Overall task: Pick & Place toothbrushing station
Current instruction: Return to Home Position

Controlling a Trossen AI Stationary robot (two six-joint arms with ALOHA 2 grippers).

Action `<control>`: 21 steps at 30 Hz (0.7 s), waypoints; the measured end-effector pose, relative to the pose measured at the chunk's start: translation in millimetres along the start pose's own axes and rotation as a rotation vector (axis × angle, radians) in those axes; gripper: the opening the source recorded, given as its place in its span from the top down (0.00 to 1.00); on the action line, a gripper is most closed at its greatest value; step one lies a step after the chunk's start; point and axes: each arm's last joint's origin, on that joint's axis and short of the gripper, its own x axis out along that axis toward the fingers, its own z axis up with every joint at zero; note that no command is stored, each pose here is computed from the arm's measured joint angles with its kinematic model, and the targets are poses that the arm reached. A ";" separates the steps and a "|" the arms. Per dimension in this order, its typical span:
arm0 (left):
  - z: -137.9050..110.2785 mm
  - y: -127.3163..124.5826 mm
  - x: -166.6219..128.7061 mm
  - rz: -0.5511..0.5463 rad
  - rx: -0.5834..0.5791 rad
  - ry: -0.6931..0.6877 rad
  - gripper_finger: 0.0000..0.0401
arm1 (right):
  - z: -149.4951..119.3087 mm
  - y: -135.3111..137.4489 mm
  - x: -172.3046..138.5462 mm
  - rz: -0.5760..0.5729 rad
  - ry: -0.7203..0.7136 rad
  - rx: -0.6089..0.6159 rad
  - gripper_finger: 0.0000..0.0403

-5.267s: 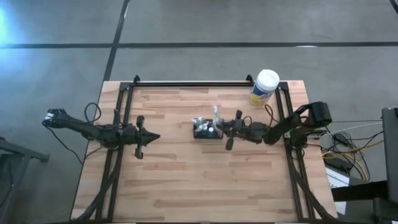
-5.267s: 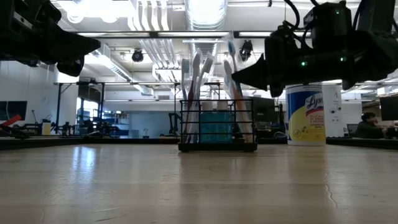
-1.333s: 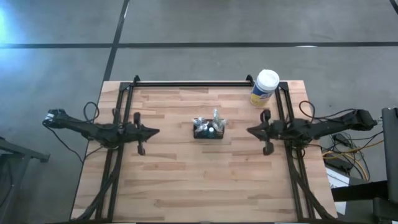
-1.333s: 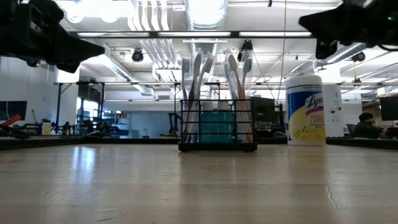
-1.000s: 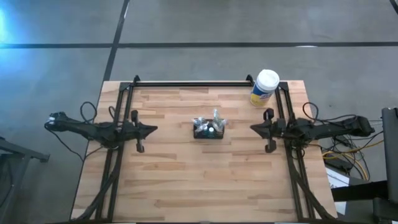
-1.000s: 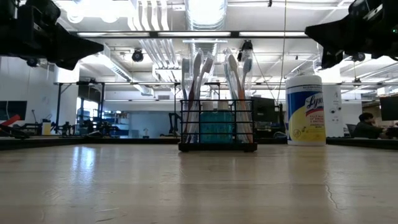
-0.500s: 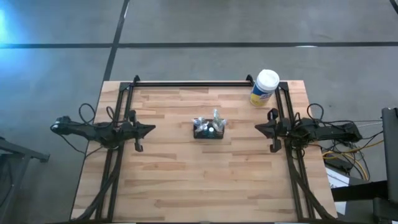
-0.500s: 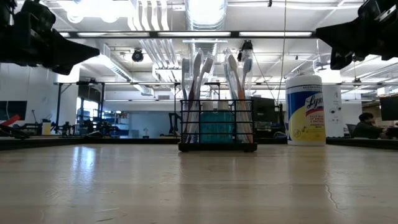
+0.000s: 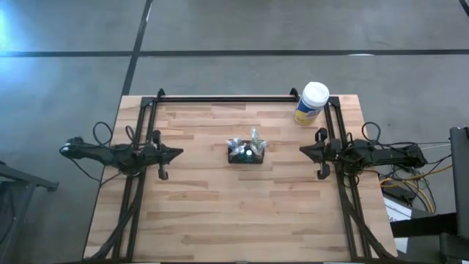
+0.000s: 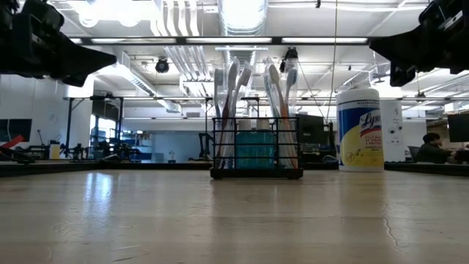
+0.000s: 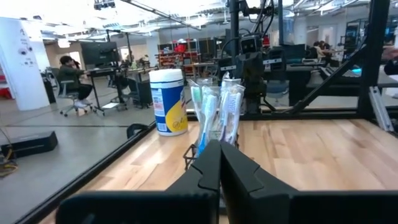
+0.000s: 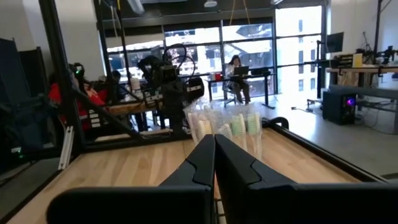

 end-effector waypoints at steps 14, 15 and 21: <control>2.7 0.6 0.0 0.013 -0.020 -0.023 0.97 | 1.1 -0.6 0.2 -0.025 -0.012 -0.048 0.98; 3.1 0.8 0.0 0.019 -0.051 -0.026 0.97 | 1.1 -1.0 0.2 -0.040 -0.013 -0.047 0.98; 0.7 3.0 -0.1 0.101 -0.130 -0.002 0.99 | 1.1 -1.5 0.2 -0.058 -0.013 -0.047 0.98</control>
